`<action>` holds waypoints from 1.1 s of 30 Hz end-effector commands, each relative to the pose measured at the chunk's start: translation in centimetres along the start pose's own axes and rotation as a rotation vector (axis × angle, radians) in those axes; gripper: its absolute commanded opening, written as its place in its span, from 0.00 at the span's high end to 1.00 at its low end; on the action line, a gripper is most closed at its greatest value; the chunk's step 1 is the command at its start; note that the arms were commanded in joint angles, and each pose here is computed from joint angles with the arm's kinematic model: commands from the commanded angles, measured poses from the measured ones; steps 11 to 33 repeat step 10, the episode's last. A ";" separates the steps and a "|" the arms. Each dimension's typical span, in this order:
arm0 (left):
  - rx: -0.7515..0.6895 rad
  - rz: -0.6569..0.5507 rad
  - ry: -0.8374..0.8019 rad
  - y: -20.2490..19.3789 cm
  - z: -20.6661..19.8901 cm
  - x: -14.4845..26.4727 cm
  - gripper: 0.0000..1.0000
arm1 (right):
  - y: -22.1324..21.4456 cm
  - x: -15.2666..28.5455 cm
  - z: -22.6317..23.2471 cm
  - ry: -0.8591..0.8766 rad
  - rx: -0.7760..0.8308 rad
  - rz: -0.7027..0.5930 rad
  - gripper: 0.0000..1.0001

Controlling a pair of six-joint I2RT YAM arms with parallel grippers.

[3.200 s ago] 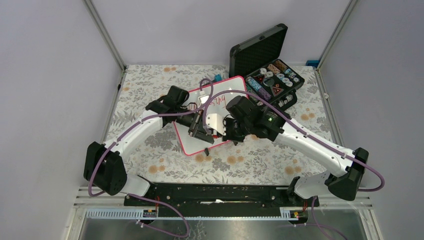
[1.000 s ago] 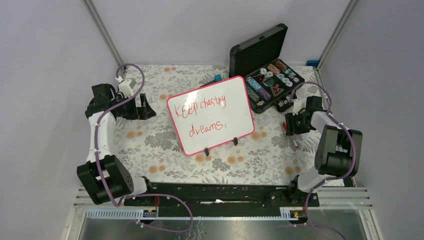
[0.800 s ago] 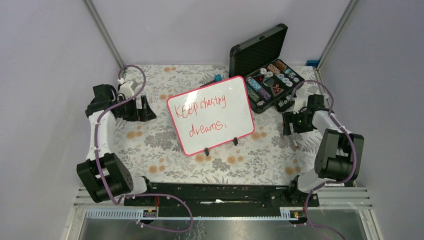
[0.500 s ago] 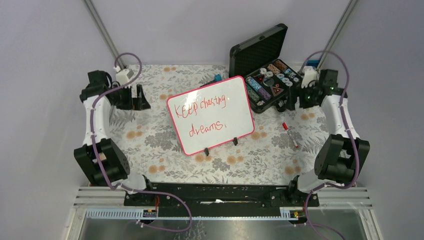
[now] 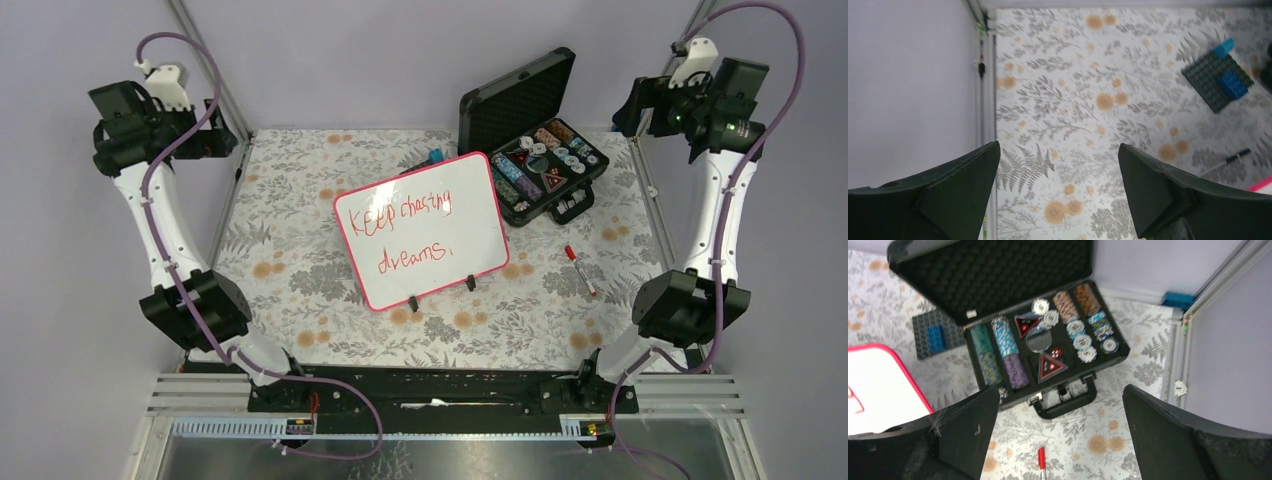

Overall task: Write a sentence on the whiteboard
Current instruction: Reset both arms

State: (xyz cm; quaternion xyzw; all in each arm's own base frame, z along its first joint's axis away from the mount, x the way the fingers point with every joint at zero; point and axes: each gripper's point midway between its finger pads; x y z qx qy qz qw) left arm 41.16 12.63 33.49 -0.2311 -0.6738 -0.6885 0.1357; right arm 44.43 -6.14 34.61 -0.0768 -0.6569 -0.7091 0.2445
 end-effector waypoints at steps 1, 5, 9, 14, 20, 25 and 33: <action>0.001 -0.114 0.101 3.8 1.6 1.8 0.01 | 3.3 1.7 -0.8 0.013 -0.058 -0.079 0.00; 0.004 -0.133 0.125 4.3 1.9 2.1 0.01 | 4.1 2.2 -2.1 -0.010 -0.064 -0.099 0.00; 0.003 -0.136 0.122 4.0 1.8 1.8 0.01 | 3.6 2.0 -2.0 0.001 -0.062 -0.089 0.01; -0.003 -0.135 0.119 3.9 1.8 1.7 0.01 | 3.3 1.9 -1.9 0.007 -0.063 -0.082 0.01; -0.003 -0.135 0.119 3.9 1.8 1.7 0.01 | 3.3 1.9 -1.9 0.007 -0.063 -0.082 0.01; -0.003 -0.135 0.119 3.9 1.8 1.7 0.01 | 3.3 1.9 -1.9 0.007 -0.063 -0.082 0.01; -0.003 -0.135 0.119 3.9 1.8 1.7 0.01 | 3.3 1.9 -1.9 0.007 -0.063 -0.082 0.01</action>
Point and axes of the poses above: each gripper's point midway between its finger pads, its own x axis back along the fingers, its own z axis along the line the jaws close on, y = z × x, and after that the axes turned 4 degrees about -x, right-handed
